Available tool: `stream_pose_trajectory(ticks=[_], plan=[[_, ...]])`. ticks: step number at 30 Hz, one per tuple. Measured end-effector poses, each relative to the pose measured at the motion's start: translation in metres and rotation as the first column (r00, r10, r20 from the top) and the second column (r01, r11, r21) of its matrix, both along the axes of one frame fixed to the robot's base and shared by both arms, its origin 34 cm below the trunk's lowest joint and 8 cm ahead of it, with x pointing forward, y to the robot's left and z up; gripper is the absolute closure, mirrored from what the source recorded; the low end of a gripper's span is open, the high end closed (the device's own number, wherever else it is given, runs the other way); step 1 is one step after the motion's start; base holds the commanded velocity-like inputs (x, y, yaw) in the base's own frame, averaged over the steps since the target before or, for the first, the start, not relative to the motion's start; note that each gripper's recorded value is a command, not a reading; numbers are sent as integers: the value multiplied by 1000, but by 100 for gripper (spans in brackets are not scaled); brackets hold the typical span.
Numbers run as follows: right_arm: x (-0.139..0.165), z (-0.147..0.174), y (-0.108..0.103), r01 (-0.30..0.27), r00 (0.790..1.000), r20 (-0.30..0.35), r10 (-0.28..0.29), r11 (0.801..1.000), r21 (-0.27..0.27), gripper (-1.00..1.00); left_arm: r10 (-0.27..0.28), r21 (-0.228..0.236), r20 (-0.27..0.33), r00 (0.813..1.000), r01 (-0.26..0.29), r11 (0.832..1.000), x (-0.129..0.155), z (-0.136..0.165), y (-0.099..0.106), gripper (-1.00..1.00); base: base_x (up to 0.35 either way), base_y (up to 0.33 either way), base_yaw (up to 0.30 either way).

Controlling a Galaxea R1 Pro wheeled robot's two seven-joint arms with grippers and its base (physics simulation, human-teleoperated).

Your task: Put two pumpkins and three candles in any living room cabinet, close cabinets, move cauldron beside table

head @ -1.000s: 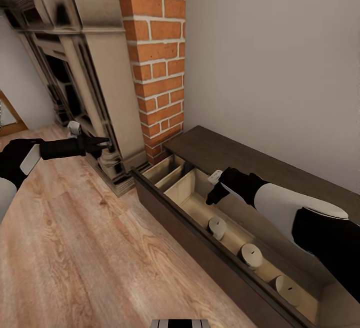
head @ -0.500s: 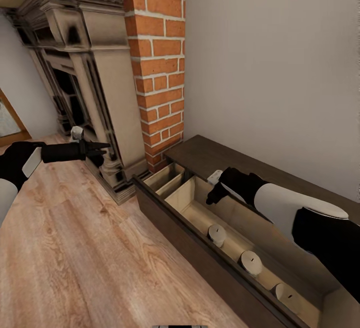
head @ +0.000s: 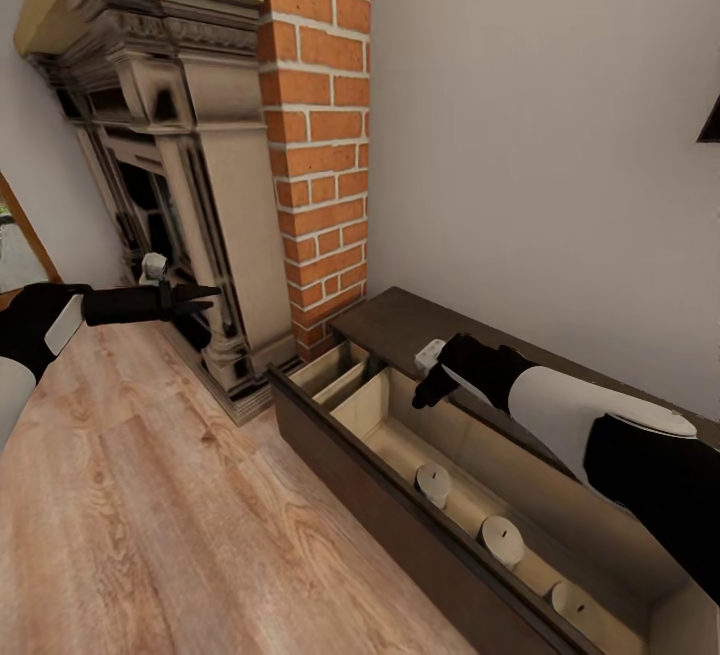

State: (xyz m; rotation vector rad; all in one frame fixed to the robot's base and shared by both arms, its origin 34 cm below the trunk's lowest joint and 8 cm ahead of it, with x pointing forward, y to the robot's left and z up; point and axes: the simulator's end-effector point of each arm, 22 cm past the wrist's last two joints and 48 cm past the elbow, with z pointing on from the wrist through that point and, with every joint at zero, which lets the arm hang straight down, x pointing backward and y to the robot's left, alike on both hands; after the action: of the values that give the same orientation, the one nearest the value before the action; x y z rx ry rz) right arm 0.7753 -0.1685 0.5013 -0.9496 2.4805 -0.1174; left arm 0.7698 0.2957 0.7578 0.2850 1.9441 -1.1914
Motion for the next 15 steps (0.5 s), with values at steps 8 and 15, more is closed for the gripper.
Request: stream_pose_trajectory(ticks=[8,15], plan=[[2,22,1,-2,1000,23,2,1000,1,-100,8,-1,2,1000,-8,1000,-4,14,3,-100,0,0,0],[3,28,1,-2,1000,28,2,1000,1,-100,11,1,-25,1000,-11,1000,-8,0,3,-100,0,0,0]])
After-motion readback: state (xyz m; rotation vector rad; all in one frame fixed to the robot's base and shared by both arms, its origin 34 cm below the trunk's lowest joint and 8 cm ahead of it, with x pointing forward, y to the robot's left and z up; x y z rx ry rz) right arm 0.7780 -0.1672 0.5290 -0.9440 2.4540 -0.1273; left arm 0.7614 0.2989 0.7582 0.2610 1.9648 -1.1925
